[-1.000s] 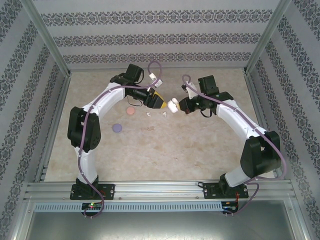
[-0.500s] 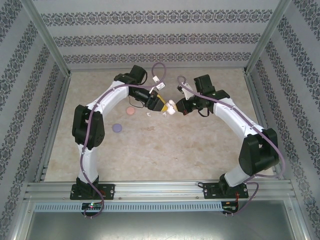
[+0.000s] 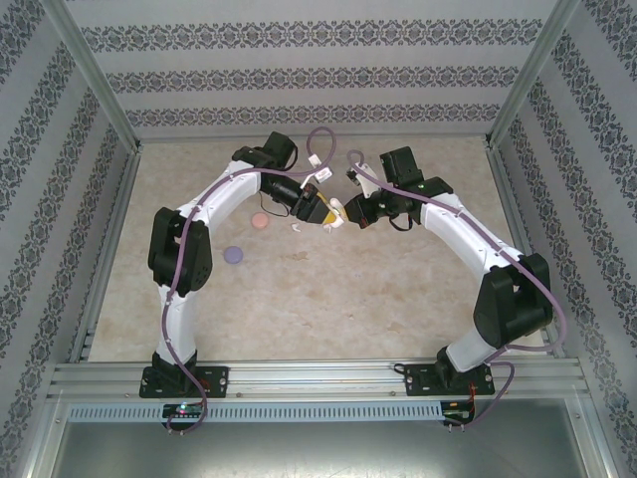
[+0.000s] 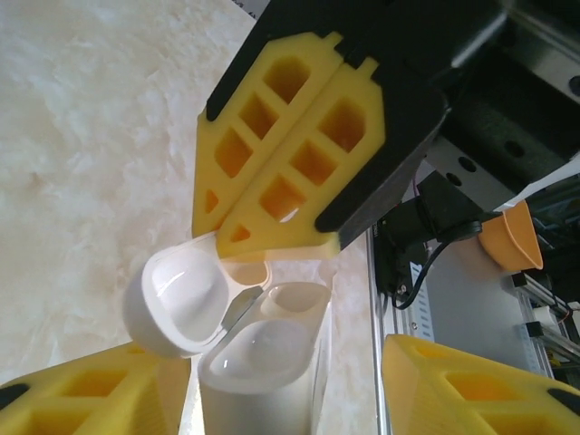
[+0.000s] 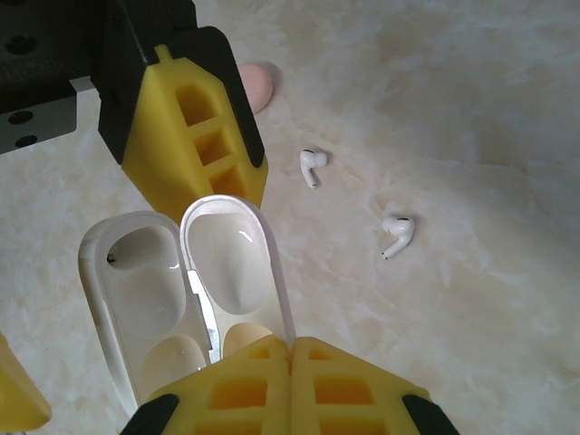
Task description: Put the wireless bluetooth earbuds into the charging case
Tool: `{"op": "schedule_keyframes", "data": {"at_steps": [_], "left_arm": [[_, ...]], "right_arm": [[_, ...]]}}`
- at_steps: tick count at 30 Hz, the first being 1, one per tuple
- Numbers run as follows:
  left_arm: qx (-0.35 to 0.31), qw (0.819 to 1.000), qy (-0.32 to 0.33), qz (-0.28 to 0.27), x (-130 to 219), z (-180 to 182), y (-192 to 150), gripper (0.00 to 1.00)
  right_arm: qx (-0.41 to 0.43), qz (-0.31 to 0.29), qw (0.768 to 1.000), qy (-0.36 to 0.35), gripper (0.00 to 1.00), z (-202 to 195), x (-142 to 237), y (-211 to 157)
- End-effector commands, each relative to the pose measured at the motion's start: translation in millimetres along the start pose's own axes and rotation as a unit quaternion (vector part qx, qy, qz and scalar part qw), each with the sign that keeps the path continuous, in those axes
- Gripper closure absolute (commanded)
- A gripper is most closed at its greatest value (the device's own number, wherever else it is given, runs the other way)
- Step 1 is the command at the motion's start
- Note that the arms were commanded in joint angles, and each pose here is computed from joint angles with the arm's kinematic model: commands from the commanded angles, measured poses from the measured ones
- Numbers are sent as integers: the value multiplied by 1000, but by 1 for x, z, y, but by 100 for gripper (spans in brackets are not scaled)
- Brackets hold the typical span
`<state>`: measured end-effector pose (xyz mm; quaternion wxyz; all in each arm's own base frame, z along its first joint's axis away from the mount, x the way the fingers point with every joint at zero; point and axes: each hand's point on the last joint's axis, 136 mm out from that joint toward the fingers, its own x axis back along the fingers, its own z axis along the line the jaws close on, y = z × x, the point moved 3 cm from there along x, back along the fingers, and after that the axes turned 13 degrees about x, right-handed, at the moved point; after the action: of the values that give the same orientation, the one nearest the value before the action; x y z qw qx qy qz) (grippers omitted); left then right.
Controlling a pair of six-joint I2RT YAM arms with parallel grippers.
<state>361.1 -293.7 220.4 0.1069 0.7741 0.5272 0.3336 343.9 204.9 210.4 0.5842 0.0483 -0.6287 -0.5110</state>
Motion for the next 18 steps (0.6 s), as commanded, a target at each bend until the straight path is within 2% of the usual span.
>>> {"op": "schedule_keyframes", "data": {"at_steps": [1, 11, 18], "left_arm": [[-6, 1000, -25, 4, -4, -6, 1, 46], [-6, 999, -32, 5, -4, -6, 2, 67], [-5, 999, -39, 4, -5, -7, 2, 85]], "right_arm": [[9, -10, 1000, 16, 100, 7, 0, 11], [9, -10, 1000, 17, 100, 7, -3, 13], [8, -14, 1000, 16, 100, 7, -3, 16]]}}
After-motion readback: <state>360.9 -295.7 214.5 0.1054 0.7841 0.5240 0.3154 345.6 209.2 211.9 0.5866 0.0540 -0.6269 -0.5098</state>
